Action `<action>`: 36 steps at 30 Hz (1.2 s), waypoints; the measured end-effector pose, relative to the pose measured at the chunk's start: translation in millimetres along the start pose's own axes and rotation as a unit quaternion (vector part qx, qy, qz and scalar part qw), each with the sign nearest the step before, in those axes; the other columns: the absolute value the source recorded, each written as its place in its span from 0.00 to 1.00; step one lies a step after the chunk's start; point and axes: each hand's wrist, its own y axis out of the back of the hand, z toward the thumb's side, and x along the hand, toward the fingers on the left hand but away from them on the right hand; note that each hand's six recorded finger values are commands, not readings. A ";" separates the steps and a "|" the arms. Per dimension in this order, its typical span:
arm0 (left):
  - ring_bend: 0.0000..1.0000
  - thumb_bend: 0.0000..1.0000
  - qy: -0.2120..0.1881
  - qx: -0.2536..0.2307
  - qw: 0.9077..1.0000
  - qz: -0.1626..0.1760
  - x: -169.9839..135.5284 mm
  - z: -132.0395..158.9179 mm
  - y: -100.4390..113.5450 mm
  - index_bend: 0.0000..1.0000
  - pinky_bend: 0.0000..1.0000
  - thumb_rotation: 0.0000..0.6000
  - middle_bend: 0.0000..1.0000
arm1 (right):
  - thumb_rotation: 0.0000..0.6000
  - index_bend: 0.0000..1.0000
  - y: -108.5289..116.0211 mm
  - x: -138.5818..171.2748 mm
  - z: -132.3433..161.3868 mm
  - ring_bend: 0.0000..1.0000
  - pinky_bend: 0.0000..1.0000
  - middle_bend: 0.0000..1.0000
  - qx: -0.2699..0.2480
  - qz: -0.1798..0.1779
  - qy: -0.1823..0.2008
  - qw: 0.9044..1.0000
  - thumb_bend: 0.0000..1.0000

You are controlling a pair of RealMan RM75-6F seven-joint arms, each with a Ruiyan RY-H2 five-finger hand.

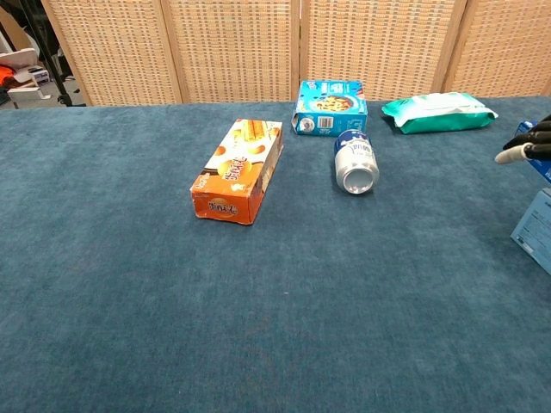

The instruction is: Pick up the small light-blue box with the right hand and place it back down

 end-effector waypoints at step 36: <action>0.00 0.00 -0.003 -0.005 1.000 0.000 -1.1 0.2 1.8 0.00 0.00 1.00 0.00 | 1.00 0.46 9.4 0.0 13.5 0.30 0.25 0.46 -0.105 -0.101 0.028 0.989 0.34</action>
